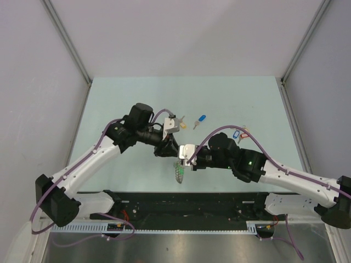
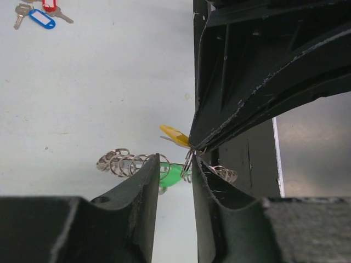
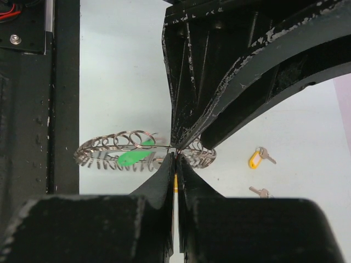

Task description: Put the keys on the keyring

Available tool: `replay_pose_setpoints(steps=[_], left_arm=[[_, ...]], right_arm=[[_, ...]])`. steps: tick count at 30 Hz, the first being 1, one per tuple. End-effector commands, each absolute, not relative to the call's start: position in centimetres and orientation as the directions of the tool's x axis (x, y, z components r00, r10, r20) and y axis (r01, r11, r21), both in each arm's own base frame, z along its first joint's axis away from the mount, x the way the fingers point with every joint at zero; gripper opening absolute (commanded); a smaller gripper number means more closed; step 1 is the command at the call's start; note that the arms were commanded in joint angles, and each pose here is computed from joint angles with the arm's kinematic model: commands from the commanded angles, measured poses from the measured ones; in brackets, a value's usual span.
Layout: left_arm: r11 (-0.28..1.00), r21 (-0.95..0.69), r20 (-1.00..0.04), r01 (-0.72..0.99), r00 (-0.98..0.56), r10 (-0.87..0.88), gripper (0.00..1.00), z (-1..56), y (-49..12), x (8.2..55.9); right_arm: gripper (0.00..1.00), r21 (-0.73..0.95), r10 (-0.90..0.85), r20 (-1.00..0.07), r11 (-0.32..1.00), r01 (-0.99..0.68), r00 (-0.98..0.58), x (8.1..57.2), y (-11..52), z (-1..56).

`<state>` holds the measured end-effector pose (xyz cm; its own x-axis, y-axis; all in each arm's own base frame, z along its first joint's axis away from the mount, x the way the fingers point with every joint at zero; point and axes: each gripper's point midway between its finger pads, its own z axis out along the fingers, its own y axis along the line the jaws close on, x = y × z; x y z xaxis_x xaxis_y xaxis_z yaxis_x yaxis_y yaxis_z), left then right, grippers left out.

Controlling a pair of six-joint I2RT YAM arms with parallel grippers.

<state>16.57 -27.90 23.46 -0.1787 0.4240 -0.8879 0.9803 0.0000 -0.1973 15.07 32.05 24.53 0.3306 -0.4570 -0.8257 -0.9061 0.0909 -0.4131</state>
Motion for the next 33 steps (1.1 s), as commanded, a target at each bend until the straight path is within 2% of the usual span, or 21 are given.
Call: replay_pose_setpoints(steps=[1,13,27,33], left_arm=[[-0.065,-0.184,-0.898,0.981,-0.141,0.418,0.32,24.6,-28.1,15.8],[-0.009,-0.16,-0.906,0.987,-0.143,0.399,0.31,24.6,-27.7,16.0],[-0.027,-0.201,-0.894,0.979,-0.172,0.414,0.34,23.4,-27.5,15.2],[-0.039,-0.221,-0.891,0.974,-0.186,0.415,0.31,23.3,-27.7,15.1]], right_arm=[[0.0,-0.442,-0.372,-0.848,0.102,-0.891,0.378,14.8,33.2,28.0],[0.0,-0.438,-0.407,-0.839,0.111,-0.892,0.361,15.2,33.1,27.2],[0.0,-0.436,-0.394,-0.844,0.106,-0.894,0.365,14.9,33.1,27.5],[0.0,-0.436,-0.393,-0.844,0.107,-0.894,0.365,14.8,33.1,27.5]])
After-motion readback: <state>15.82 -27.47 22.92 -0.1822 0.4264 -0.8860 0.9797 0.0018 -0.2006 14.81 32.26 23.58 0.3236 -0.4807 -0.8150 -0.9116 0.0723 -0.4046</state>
